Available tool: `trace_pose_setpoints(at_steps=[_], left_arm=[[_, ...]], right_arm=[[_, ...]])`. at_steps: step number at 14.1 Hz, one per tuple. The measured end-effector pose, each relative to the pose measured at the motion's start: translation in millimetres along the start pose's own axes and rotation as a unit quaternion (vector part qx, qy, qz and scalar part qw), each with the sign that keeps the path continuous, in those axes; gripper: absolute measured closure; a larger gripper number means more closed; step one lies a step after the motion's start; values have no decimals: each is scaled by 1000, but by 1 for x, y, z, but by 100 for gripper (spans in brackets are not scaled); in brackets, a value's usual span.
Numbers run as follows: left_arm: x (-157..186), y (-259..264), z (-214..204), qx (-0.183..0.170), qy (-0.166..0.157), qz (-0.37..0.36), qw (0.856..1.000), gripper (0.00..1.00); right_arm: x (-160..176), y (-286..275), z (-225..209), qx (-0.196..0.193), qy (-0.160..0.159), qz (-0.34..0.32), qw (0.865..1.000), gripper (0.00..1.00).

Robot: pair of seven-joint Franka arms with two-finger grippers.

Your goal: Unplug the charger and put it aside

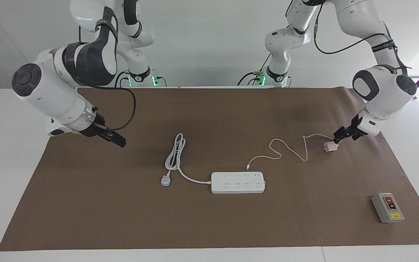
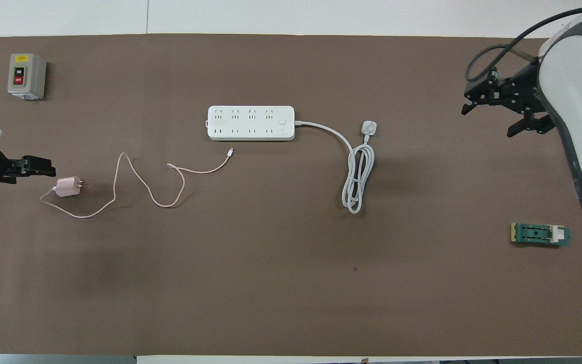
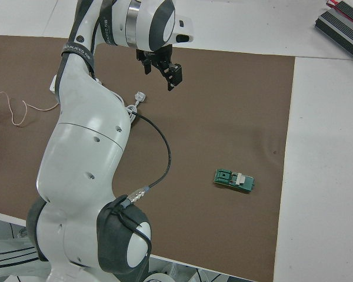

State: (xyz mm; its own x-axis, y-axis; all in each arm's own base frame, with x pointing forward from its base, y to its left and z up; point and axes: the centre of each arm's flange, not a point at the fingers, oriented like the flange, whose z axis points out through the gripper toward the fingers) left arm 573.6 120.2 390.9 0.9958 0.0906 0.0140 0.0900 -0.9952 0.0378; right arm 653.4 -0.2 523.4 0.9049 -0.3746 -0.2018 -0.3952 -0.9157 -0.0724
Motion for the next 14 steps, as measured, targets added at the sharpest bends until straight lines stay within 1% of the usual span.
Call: trace_pose_setpoints(at_steps=[1,2,5,7,9,11,13,14], left_arm=[[5,0,-18,1,13,-1,1000,0],[7,1,-38,2,19,-2,1000,0],[2,8,-103,1,20,-16,1000,0],[-4,17,-142,0,19,-28,999,0],[-12,33,-174,0,13,-27,1000,0],[-18,51,-201,-1,4,-28,1000,0],[-23,74,-225,-2,10,-20,1000,0],[-27,85,-234,-2,15,-15,1000,0]], right_arm=[[1,14,-9,-4,8,-38,999,0],[2,28,-19,-6,16,-73,997,0],[-3,65,-50,-10,39,-148,988,0],[-13,85,-70,-25,52,-184,981,0],[-37,96,-90,-46,63,-213,974,0],[-74,95,-107,-60,71,-231,969,0],[-104,92,-110,-62,68,-243,966,0],[-111,94,-109,-62,66,-244,966,0]])
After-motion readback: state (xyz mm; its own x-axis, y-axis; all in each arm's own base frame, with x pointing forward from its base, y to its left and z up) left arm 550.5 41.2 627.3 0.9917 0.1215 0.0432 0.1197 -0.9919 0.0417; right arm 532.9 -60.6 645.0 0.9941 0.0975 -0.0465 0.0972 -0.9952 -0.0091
